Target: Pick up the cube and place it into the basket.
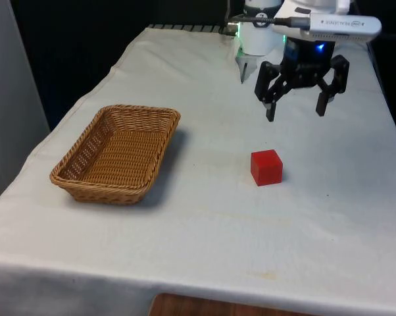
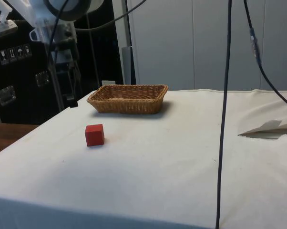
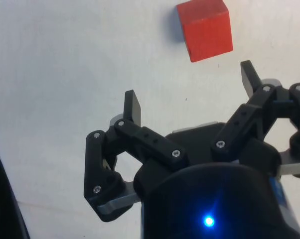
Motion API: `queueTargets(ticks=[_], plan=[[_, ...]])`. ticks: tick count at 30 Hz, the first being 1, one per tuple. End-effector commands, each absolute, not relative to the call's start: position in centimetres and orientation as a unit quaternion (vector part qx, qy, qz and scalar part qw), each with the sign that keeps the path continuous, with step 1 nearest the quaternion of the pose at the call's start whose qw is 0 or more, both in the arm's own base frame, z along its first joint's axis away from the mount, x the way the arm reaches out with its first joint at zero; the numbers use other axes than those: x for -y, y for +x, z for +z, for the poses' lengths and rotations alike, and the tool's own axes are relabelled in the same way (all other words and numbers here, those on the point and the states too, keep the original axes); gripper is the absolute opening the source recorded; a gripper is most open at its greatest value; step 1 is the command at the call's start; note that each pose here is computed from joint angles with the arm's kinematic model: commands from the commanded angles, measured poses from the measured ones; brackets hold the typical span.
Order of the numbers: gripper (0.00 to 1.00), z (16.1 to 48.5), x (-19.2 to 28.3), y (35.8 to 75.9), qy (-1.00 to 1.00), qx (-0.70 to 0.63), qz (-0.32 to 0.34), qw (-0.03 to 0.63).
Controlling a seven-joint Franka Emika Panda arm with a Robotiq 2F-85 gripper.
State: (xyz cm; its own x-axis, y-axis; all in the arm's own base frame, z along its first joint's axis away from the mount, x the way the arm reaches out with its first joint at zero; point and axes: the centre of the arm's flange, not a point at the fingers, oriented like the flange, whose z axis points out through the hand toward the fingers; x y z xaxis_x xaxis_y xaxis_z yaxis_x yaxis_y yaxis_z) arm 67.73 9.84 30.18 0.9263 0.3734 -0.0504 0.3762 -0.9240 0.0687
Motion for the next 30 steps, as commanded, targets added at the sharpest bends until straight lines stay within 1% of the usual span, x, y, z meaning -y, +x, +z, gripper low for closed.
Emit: queueTargets(ticks=[1, 30], plan=[[1.0, 30.1, -9.8, 67.8, 0.981, -0.19, -0.014, 0.039], [1.0, 27.6, -8.8, 68.1, 0.98, -0.191, -0.02, 0.042]])
